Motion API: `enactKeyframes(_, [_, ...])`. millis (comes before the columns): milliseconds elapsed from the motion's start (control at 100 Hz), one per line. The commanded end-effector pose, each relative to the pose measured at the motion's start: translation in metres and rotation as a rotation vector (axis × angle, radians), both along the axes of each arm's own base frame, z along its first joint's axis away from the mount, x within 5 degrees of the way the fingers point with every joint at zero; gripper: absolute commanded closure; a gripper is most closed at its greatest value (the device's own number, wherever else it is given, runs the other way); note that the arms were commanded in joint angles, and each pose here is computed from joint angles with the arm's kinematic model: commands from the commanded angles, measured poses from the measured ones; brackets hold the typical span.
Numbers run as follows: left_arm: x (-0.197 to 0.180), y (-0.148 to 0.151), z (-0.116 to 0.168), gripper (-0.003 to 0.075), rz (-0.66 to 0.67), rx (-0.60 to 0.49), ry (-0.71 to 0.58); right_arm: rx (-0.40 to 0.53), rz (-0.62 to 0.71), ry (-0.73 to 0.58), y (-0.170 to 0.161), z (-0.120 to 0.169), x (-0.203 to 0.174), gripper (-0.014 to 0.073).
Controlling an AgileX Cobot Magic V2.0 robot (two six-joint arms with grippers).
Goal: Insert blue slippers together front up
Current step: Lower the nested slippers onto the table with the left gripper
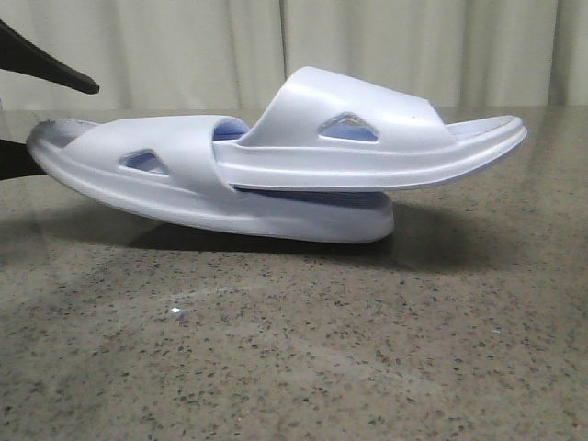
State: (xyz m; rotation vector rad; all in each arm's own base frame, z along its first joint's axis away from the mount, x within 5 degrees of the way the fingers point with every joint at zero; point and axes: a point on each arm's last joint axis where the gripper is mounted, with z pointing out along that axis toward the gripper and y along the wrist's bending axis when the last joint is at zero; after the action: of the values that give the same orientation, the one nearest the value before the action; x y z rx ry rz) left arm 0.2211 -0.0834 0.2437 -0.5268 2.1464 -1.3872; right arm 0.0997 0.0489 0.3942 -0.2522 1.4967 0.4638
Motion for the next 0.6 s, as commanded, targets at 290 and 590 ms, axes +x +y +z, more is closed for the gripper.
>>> enactKeyframes(290, [0.009, 0.005, 0.013, 0.0271, 0.012, 0.170, -0.227, 0.029, -0.010, -0.102, -0.003, 0.017, -0.003, 0.0191])
enactKeyframes(590, [0.005, 0.015, 0.026, 0.0274, 0.045, 0.391, -0.401, 0.009, -0.011, -0.063, -0.002, 0.013, -0.003, 0.0191])
